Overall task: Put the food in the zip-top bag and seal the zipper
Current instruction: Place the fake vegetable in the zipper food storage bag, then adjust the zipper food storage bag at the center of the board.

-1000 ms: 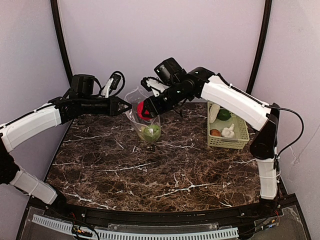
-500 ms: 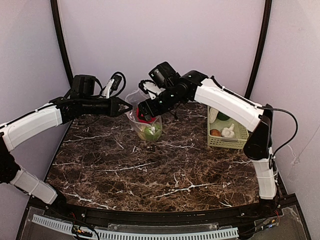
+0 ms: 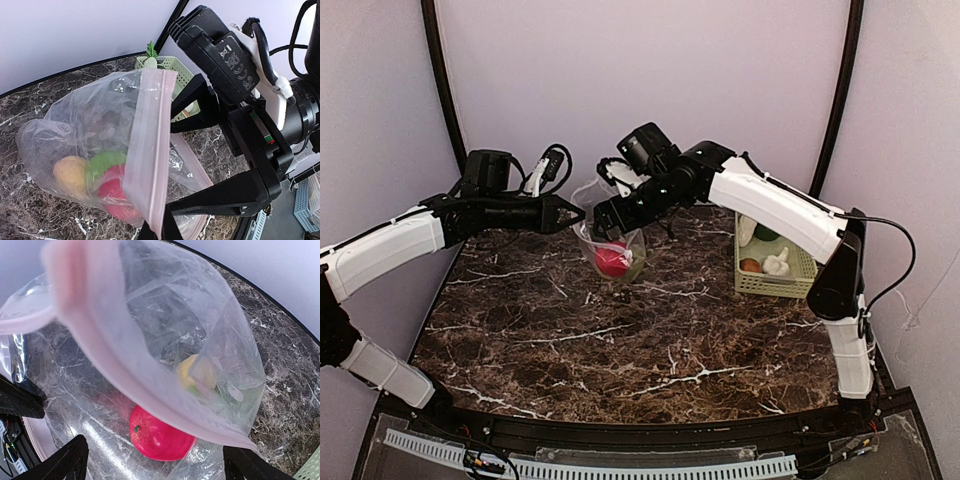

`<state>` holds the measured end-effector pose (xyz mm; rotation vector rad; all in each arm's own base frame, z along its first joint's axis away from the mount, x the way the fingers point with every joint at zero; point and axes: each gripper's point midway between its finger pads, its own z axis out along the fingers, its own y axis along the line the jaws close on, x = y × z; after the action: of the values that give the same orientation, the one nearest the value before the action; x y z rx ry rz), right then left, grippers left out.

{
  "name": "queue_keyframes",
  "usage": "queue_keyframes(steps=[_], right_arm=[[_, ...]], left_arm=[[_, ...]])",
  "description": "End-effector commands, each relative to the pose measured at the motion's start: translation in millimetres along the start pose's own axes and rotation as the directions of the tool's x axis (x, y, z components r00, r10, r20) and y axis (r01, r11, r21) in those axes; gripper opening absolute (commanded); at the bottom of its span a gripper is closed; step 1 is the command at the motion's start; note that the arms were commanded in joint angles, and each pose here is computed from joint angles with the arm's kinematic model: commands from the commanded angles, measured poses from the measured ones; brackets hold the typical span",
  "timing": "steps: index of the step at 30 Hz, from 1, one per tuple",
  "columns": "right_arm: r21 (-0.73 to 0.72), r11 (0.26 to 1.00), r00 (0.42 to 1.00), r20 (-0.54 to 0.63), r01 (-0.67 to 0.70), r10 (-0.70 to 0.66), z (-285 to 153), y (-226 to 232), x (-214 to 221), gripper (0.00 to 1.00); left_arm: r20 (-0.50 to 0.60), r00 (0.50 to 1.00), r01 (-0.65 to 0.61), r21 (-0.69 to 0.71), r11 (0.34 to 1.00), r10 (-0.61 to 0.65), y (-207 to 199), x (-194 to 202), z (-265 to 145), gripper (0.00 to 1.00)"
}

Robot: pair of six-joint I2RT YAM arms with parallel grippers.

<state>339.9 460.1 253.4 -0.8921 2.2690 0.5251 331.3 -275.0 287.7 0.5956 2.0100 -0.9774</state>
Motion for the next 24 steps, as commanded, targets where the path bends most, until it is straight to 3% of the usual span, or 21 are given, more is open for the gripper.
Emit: queue_keyframes(steps=[1,6,12,24], right_arm=[[-0.035,0.999,0.997,0.074,0.014,-0.011,-21,12,-18,0.91],[-0.128,0.990,0.988,0.148,0.063,-0.043,-53,35,-31,0.91],[-0.114,0.992,0.975,0.222,0.046,-0.020,-94,34,-35,0.90],[-0.012,0.998,0.994,0.086,-0.063,0.064,-49,8,9,0.69]], left_arm=[[-0.010,1.000,-0.002,0.013,1.000,0.003,-2,5,1,0.01],[-0.009,1.000,-0.005,0.011,1.000,0.005,-2,5,0,0.01],[-0.003,1.000,-0.007,0.004,1.000,0.007,-2,3,-1,0.01],[0.001,1.000,-0.005,0.013,1.000,0.005,-4,2,-3,0.01]])
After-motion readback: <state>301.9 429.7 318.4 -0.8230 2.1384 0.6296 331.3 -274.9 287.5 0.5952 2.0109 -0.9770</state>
